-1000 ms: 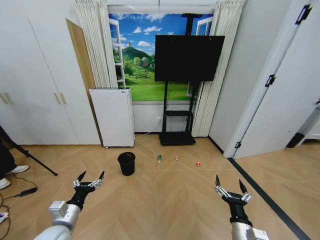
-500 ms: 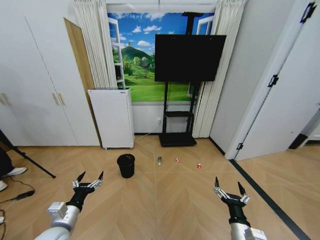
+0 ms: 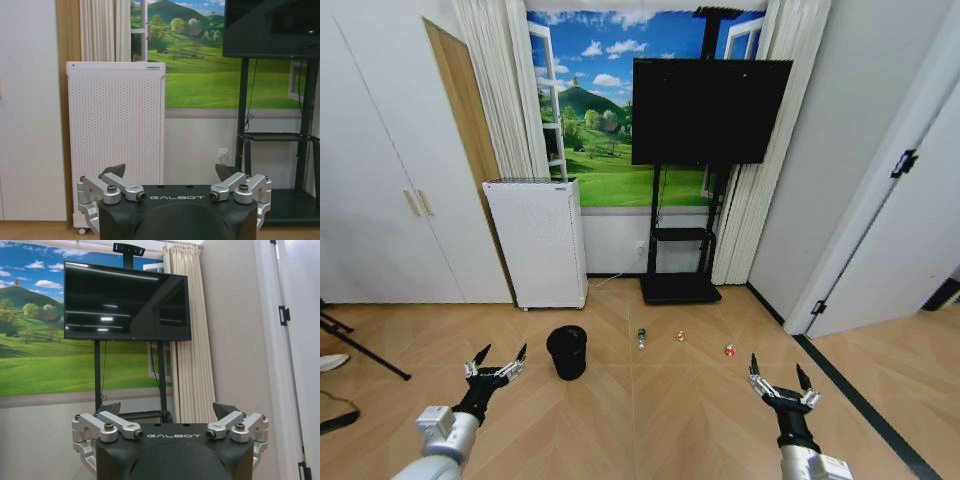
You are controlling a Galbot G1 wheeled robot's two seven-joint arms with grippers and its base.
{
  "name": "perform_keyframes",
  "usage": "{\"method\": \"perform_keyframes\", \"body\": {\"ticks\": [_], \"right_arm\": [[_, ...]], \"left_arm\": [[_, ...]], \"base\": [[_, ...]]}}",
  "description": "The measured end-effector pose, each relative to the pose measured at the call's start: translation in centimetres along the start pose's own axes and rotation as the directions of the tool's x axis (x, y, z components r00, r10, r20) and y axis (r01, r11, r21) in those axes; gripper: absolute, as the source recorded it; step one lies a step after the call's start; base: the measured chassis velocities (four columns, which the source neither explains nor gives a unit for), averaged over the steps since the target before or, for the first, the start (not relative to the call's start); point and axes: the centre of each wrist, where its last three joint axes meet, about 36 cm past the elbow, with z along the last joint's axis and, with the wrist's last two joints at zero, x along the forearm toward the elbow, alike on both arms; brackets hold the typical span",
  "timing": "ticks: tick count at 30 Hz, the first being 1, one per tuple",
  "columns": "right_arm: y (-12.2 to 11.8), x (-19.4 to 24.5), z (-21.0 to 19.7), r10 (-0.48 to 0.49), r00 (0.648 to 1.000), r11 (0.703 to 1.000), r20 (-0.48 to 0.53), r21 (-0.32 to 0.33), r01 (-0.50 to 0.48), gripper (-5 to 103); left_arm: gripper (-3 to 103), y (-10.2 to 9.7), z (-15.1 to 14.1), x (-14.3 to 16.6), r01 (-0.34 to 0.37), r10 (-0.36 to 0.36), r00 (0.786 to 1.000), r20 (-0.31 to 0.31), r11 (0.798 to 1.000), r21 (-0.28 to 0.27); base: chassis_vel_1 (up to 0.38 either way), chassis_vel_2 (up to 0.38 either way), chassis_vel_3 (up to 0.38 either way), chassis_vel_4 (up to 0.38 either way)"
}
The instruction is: Pick up the trash bin and place the garbage on the floor into it.
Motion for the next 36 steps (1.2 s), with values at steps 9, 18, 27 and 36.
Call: {"method": "perform_keyframes", "body": {"ticks": [9, 18, 27, 36], "right_arm": [[0.0, 0.0, 0.1, 0.0, 1.0, 1.0, 0.0, 0.0, 0.0, 100], [0.0, 0.0, 0.4, 0.002, 1.0, 1.0, -0.005, -0.002, -0.002, 100], [-0.2, -0.1, 1.0, -0.002, 1.0, 1.0, 0.006, 0.014, 0.002, 100], [-0.3, 0.0, 1.0, -0.012, 1.0, 1.0, 0.025, 0.014, 0.012, 100]], "left_arm": [[98, 0.0, -0.1, 0.0, -0.003, 0.003, 1.0, 0.001, 1.0, -0.005], [98, 0.1, 0.0, 0.0, 0.0, 0.0, 1.0, -0.002, 1.0, -0.002], [99, 0.2, 0.2, 0.0, 0.005, -0.005, 1.0, -0.009, 1.0, -0.002], [100, 0.1, 0.2, 0.1, -0.016, 0.016, 1.0, -0.01, 1.0, 0.021]], "base": [[-0.357, 0.363, 0.356, -0.362], [-0.348, 0.343, 0.36, -0.349], [-0.344, 0.359, 0.36, -0.364], [-0.305, 0.301, 0.316, -0.278]]}}
